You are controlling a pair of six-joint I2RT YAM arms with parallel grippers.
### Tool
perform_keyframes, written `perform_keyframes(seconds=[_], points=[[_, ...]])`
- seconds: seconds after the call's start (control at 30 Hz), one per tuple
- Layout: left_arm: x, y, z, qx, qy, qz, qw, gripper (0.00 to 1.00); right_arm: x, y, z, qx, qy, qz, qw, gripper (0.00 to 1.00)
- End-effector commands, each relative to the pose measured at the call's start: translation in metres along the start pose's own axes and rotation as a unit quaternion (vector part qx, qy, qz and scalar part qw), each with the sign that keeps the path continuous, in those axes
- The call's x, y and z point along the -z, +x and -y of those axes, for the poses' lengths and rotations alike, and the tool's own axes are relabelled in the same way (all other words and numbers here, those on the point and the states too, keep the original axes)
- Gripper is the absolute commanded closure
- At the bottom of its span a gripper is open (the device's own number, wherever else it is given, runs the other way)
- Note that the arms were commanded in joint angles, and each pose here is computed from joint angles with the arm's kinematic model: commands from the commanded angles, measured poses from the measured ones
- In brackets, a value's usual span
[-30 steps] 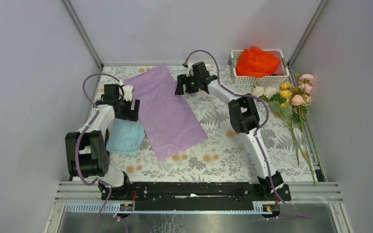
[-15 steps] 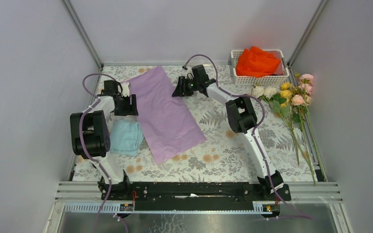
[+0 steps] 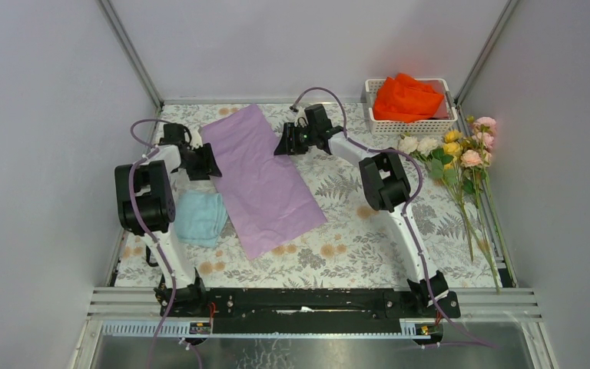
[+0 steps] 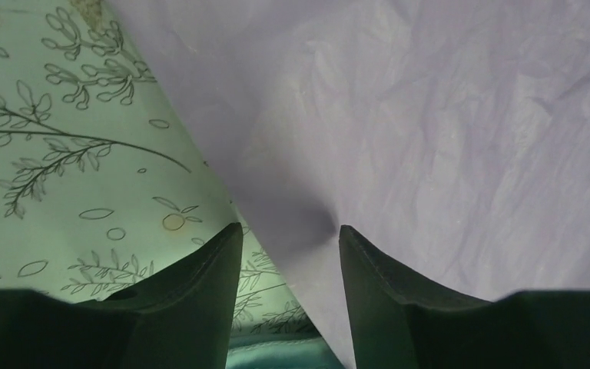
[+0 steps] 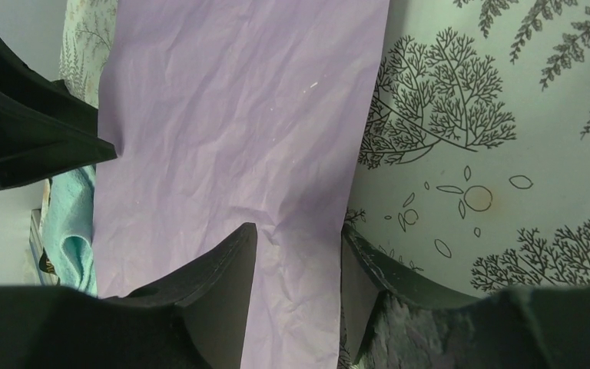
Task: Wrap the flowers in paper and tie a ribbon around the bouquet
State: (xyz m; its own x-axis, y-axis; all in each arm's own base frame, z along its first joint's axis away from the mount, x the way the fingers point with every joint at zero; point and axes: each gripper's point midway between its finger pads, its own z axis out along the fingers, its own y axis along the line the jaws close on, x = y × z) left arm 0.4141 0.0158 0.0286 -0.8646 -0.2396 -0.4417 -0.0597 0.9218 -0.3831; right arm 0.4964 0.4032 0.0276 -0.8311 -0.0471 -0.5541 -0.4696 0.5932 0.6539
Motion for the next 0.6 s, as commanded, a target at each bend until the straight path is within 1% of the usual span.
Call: perform_keyframes(seconds=[0.0,0.13,0.4,0.57], points=[[-0.004,-0.014,0.008,0.025,0.026,0.009,0.999,0.45,0.017,-0.014,-0.019,0.024,0.007,0.01,1.0,0.49],[-0.003,-0.019,0.011,0.022,0.033,0.019,0.999,0.49,0.018,-0.012,-0.018,0.027,0.012,0.008,1.0,0.49],[0.008,-0.025,0.012,0.004,0.025,0.041,0.999,0.53,0.02,-0.011,-0.016,0.029,0.017,0.007,0.999,0.49],[0.011,-0.027,0.017,-0.001,0.032,0.05,0.998,0.57,0.021,-0.012,-0.017,0.033,0.02,0.007,0.999,0.49]])
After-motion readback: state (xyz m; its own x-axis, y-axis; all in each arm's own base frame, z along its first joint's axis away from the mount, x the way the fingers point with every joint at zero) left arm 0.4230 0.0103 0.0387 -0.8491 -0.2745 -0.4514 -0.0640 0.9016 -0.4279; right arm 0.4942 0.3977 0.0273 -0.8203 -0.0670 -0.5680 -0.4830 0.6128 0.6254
